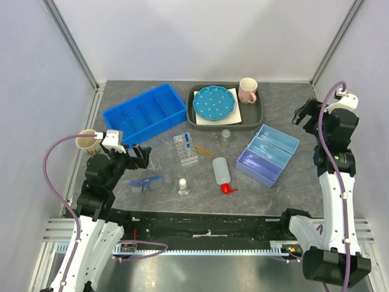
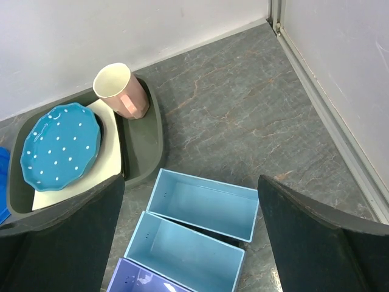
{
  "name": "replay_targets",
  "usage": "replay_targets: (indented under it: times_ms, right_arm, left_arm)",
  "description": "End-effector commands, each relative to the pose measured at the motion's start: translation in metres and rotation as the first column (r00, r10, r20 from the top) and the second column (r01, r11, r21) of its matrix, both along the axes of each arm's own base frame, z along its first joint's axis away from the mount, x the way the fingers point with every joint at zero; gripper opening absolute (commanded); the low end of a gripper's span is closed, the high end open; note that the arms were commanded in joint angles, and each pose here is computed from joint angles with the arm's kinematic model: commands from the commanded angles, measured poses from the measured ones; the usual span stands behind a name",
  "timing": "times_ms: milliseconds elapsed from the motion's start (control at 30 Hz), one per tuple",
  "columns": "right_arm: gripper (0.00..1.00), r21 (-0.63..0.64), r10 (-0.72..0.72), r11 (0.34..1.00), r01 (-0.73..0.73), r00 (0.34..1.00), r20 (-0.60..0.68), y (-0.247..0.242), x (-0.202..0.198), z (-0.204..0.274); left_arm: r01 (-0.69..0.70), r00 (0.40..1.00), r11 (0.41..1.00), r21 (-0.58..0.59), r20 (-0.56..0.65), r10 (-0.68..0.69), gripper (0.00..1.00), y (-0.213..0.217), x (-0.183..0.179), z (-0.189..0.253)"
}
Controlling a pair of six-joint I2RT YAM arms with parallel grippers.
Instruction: Organize the chemistry lab equipment
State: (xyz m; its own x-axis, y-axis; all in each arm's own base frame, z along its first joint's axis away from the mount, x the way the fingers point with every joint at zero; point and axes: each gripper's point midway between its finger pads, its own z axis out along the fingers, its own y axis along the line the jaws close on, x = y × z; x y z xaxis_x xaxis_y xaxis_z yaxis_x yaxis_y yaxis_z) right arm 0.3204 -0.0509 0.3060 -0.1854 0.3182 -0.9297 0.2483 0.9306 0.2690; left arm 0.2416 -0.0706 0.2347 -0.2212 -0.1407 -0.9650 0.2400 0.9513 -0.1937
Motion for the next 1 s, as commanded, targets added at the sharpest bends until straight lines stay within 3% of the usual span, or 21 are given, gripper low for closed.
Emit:
replay_targets:
  times_ms: [0,133,167,200,267,333,367,400,567,700,800,967]
  right_arm:
    - [0.98,-0.026,0.069,0.997,-0.067,0.995,0.078,0.011,0.000,0.026]
    - [0.98,-0.124,0.404,0.911,-0.393,0.912,0.078,0.060,-0.001,0.026]
    - [0.98,-0.167,0.590,0.802,-0.573,0.804,0.075,0.091,-0.009,0.025]
    - [0.98,-0.191,0.676,0.730,-0.656,0.734,0.066,0.107,-0.013,0.020]
    - [0.98,-0.215,0.788,0.610,-0.762,0.613,0.062,0.130,-0.024,0.016]
    - [0.98,-0.223,0.837,0.539,-0.813,0.546,0.035,0.146,-0.032,0.007]
    - [0.98,-0.290,0.864,0.483,-0.827,0.504,0.002,0.150,-0.034,0.001]
    - [0.98,-0.274,0.894,0.426,-0.862,0.448,-0.020,0.160,-0.040,-0.009]
    - [0.98,-0.174,0.930,0.355,-0.919,0.365,-0.032,0.174,-0.039,-0.051]
    - [0.98,-0.183,0.926,0.363,-0.914,0.375,-0.035,0.172,-0.034,-0.063]
    - [0.98,-0.177,0.930,0.356,-0.918,0.367,-0.031,0.174,-0.037,-0.073]
    - [0.98,-0.166,0.930,0.351,-0.921,0.364,-0.053,0.172,-0.041,-0.084]
  left_arm:
    - [0.018,0.998,1.000,0.023,0.057,-0.019,0.99,-0.002,0.005,0.018]
    - [-0.014,1.000,1.000,0.019,0.018,0.014,0.99,0.003,0.008,0.015]
    - [-0.008,1.000,1.000,0.008,0.004,0.008,0.99,0.001,0.007,0.014]
    - [0.000,1.000,1.000,0.004,-0.006,0.000,0.99,-0.001,0.008,0.014]
    - [0.033,0.999,0.999,-0.032,-0.038,-0.035,1.00,-0.009,0.006,0.012]
    - [0.060,0.994,0.996,-0.065,-0.089,-0.065,1.00,-0.017,0.002,0.007]
    - [0.084,0.988,0.990,-0.112,-0.116,-0.097,1.00,-0.024,-0.001,0.007]
    - [0.102,0.983,0.985,-0.138,-0.137,-0.121,1.00,-0.029,-0.004,0.006]
    - [0.172,0.916,0.942,-0.288,-0.305,-0.260,1.00,-0.057,-0.027,-0.017]
    - [0.173,0.861,0.931,-0.321,-0.409,-0.301,0.98,-0.070,-0.037,-0.034]
    - [0.169,0.830,0.948,-0.271,-0.479,-0.285,0.97,-0.083,-0.039,-0.044]
    - [0.070,0.811,0.997,-0.018,-0.581,-0.068,0.93,-0.086,-0.026,-0.068]
